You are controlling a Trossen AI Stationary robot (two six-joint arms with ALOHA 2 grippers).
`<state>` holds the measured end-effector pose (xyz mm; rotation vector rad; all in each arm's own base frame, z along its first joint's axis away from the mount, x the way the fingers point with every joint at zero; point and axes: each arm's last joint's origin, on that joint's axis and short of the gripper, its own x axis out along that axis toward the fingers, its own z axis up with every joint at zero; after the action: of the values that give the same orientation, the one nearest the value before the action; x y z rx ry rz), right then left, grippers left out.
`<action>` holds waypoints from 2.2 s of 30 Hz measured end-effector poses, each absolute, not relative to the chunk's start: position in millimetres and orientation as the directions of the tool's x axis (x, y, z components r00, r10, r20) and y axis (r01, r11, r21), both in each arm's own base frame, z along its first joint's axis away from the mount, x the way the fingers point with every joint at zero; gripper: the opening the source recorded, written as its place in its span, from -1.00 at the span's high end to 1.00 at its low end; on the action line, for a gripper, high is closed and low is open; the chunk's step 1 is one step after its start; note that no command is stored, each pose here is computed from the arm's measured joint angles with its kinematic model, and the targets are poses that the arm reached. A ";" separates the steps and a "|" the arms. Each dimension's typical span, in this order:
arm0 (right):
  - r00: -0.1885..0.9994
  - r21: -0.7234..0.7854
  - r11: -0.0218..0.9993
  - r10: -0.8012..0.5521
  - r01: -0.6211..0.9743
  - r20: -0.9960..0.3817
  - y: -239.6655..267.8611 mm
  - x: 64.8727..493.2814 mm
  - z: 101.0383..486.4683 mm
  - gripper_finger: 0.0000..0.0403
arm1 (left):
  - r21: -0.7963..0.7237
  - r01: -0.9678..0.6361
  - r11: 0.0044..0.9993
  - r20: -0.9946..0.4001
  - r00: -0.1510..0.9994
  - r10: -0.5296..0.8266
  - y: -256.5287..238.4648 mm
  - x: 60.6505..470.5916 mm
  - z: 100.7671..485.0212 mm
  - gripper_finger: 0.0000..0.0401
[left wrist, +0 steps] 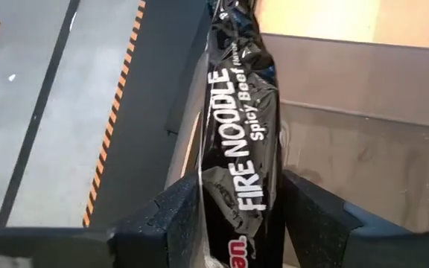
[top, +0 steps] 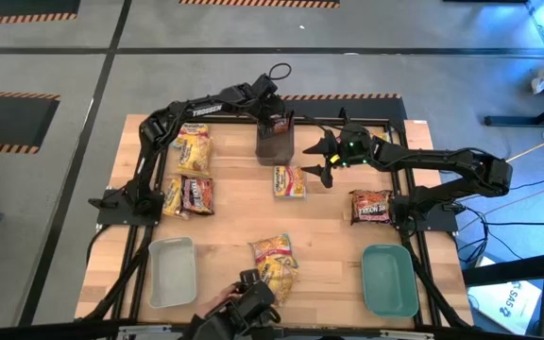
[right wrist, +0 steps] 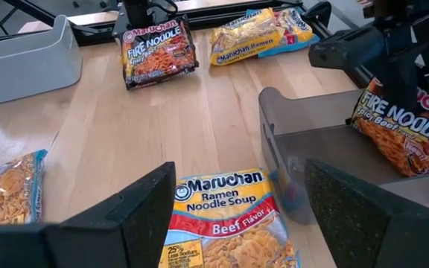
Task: Sort Maruchan noodles
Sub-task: Put the middle black noodle pack into the black bin, then put the bottom right black noodle pack into the black bin
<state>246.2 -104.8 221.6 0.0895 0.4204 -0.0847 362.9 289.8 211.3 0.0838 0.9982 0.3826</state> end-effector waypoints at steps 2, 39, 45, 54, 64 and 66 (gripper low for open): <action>0.911 0.075 0.993 -0.052 0.090 -0.409 -104.4 246.2 221.6 -0.39 | 0.281 -0.302 0.911 -0.796 0.456 0.397 291.5 362.4 212.3 0.11; 0.869 0.017 0.999 0.051 -0.049 -0.493 -52.4 257.8 215.6 -0.39 | 0.208 -0.399 0.893 -0.774 0.491 0.400 140.0 342.2 273.9 0.10; 0.823 0.074 0.997 0.045 -0.003 -0.566 -37.0 248.8 216.4 -0.39 | 0.127 -0.379 0.917 -0.606 0.702 0.374 80.8 324.4 253.4 0.10; 0.700 -0.011 0.981 -0.145 0.193 -0.700 -17.3 211.3 226.2 -0.39 | 0.092 -0.231 0.969 -0.509 0.825 0.245 21.0 318.6 202.5 0.10; 0.607 0.110 0.938 -0.120 0.328 -0.785 -1.4 180.7 230.2 -0.39 | 0.074 -0.091 0.993 -0.499 0.859 0.116 -12.4 320.4 199.4 0.10; 0.567 0.149 0.922 -0.086 0.356 -0.819 2.2 176.4 227.7 -0.39 | 0.087 -0.079 0.993 -0.504 0.856 0.112 -15.7 319.9 198.8 0.10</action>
<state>176.4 2.2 227.7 0.3150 0.9352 -0.2651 319.9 -15.7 198.8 0.0636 0.5334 0.1005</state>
